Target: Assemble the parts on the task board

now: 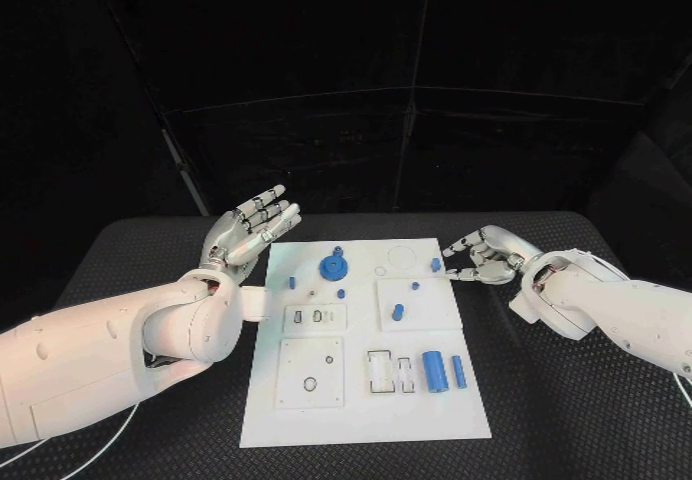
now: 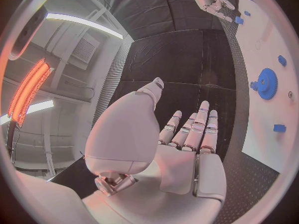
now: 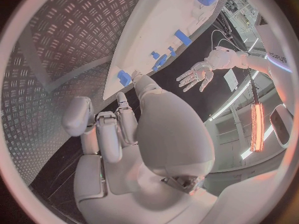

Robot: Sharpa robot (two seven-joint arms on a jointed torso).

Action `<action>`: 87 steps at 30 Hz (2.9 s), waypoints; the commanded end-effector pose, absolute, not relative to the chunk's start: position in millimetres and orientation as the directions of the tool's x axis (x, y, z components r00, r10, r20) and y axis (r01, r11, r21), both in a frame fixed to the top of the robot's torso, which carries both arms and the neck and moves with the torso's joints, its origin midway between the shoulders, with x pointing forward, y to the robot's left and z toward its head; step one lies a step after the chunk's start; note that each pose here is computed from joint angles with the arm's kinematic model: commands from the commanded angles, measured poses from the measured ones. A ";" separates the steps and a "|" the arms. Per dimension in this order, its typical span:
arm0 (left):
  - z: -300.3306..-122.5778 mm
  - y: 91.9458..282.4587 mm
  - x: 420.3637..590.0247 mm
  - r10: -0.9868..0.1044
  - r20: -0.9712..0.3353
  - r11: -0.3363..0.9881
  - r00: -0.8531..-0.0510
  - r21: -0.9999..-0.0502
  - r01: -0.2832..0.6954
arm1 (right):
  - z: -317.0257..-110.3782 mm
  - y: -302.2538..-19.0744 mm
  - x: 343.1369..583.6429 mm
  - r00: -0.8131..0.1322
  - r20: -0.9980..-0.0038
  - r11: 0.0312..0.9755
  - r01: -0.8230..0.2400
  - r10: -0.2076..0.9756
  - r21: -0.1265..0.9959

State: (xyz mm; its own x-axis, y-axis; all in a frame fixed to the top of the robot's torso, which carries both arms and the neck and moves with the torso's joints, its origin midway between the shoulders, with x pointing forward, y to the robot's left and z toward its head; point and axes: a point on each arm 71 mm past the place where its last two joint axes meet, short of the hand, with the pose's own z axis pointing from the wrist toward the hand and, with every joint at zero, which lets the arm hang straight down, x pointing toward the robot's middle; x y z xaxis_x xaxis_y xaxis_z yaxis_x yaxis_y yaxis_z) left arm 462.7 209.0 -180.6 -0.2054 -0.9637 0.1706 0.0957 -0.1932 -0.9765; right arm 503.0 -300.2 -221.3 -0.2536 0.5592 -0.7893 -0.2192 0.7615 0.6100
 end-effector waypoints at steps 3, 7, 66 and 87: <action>-178.9 207.5 463.1 -0.960 0.171 -0.198 -0.221 -0.974 0.106 | -223.7 -296.0 504.5 -0.251 -0.801 0.765 -0.242 0.544 0.596; -179.0 207.9 463.3 -0.960 0.171 -0.198 -0.220 -0.975 0.106 | -224.7 -296.0 506.9 -0.231 -0.799 0.766 -0.233 0.555 0.599; -179.6 209.2 463.9 -0.962 0.168 -0.193 -0.215 -0.976 0.101 | -240.2 -278.1 516.0 -0.244 -0.790 0.767 -0.203 0.562 0.609; -179.6 209.9 463.7 -0.962 0.169 -0.194 -0.216 -0.976 0.100 | -227.9 -272.2 511.3 -0.142 -0.776 0.730 -0.269 0.615 0.628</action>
State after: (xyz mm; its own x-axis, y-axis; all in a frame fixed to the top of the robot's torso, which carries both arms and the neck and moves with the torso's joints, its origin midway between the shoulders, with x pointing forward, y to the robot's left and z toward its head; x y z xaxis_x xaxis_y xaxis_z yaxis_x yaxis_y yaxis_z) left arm 463.9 211.0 -181.5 -0.2017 -0.9648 0.1689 0.0894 -0.1899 -0.9777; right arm 512.1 -273.2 -234.2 -0.1885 0.5939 -0.7822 -0.2364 0.7456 0.6231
